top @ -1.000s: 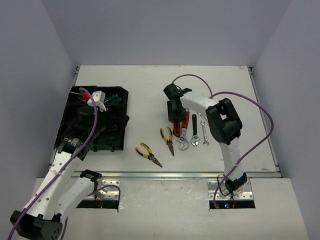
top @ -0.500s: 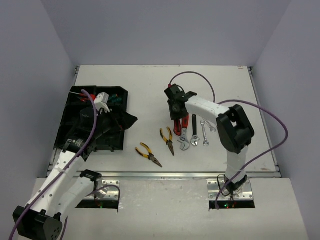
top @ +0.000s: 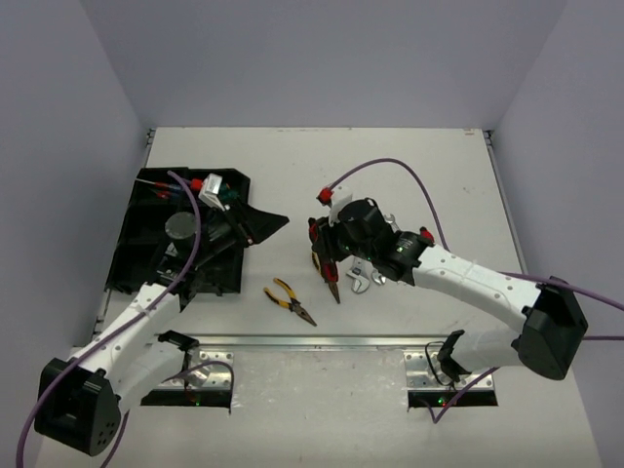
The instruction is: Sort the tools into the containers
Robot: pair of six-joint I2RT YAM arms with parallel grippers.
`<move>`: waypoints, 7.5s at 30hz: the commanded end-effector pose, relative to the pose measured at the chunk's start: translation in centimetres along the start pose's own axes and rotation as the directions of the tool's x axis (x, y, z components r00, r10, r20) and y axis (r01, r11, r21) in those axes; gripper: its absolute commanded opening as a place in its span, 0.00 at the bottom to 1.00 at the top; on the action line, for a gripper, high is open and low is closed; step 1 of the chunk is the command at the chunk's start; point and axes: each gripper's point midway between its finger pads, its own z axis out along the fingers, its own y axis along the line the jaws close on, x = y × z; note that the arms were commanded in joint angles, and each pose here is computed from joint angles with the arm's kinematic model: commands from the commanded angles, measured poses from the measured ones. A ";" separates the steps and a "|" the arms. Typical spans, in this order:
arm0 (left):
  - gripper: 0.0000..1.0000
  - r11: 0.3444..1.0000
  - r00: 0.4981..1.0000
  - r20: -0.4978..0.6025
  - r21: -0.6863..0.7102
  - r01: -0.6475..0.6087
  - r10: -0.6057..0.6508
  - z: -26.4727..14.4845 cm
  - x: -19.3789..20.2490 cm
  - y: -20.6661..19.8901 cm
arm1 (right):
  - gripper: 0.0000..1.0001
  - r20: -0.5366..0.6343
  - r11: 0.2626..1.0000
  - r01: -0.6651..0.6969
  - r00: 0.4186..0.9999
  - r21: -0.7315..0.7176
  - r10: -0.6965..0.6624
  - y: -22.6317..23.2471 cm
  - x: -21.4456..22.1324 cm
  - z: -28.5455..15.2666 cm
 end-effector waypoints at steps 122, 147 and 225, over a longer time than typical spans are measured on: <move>1.00 0.998 0.993 -0.113 0.059 -0.011 0.017 1.9 -0.5 -2.1 | 0.00 -0.082 0.986 -0.159 0.983 0.057 0.163 -6.6 2.8 -3.2; 0.00 0.978 0.991 -0.125 -0.208 0.023 -0.049 7.4 3.6 0.4 | 0.55 0.110 0.995 0.006 0.994 -0.100 0.005 2.5 -4.1 -2.2; 1.00 0.665 0.914 0.067 -0.708 -0.239 0.400 -11.5 -8.6 6.9 | 0.60 -0.299 0.898 -0.223 0.889 0.379 0.347 -10.6 6.9 -0.2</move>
